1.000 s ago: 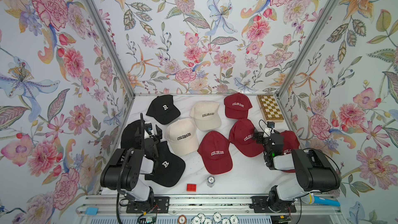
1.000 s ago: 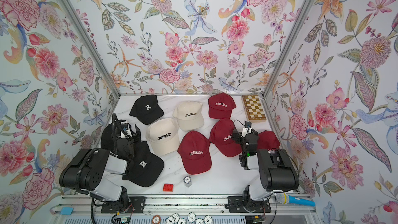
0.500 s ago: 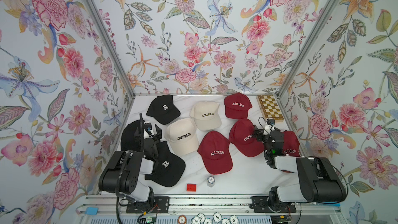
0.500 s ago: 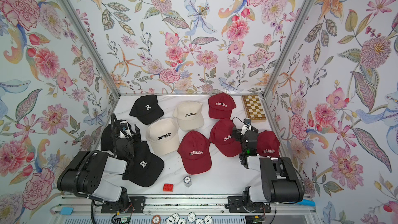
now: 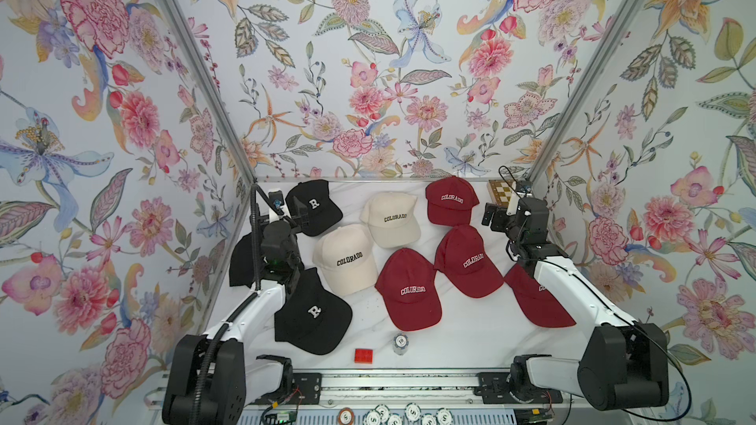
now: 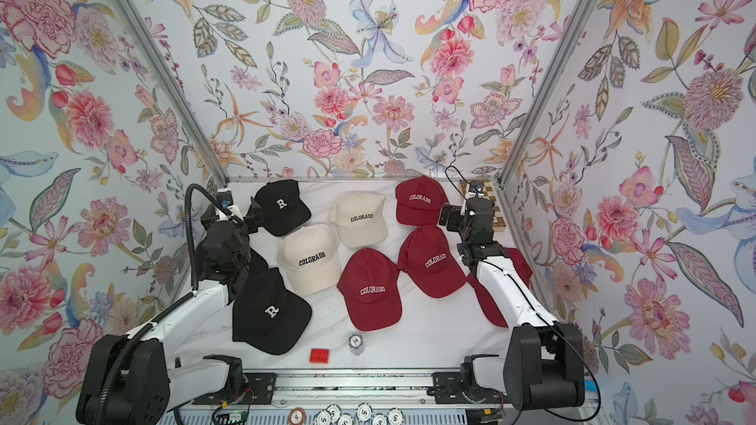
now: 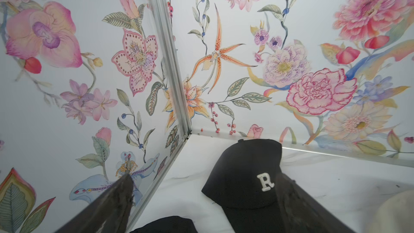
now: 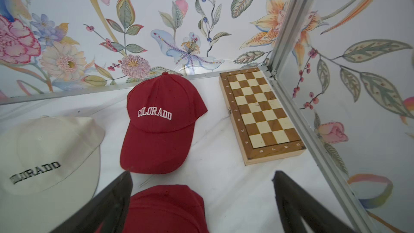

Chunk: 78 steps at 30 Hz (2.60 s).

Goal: Stack the baseball caps by color
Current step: Pick up the baseball cap from the center of the board.

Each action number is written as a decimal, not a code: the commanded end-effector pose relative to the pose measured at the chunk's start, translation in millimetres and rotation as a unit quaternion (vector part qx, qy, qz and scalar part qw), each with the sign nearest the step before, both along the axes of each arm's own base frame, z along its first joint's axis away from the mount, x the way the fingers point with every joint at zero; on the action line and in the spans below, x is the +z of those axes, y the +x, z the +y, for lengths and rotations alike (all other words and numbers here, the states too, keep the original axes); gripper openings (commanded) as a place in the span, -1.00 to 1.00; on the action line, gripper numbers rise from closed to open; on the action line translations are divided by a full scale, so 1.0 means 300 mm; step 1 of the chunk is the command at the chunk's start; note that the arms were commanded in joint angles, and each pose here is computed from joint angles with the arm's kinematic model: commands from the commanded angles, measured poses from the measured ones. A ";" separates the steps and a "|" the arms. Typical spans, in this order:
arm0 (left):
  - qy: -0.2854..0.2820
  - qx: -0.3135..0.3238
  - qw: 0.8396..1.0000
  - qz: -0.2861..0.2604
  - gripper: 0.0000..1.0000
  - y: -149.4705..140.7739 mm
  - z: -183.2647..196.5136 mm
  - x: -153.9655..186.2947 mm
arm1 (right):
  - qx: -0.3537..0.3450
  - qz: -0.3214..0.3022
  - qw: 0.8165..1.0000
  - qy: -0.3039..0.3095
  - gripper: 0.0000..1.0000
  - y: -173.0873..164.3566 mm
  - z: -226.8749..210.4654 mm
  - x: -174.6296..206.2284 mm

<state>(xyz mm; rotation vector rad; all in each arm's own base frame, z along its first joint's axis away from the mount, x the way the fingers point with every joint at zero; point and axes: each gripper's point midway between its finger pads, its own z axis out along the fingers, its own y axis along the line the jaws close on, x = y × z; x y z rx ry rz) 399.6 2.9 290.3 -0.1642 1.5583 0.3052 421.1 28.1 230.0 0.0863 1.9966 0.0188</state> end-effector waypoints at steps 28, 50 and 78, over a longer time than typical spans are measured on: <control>-0.050 -0.281 0.957 0.054 0.99 -0.218 -0.605 0.009 | 0.141 0.251 0.956 -0.054 0.30 -0.098 0.296 -0.246; -0.033 -0.443 0.893 0.075 0.99 -0.237 -0.934 0.010 | 0.136 0.339 0.931 -0.012 0.65 -0.153 0.262 -0.433; 0.001 -0.435 0.897 0.084 0.99 -0.245 -0.909 -0.027 | 0.119 0.369 0.922 -0.018 -0.66 -0.193 0.236 -0.507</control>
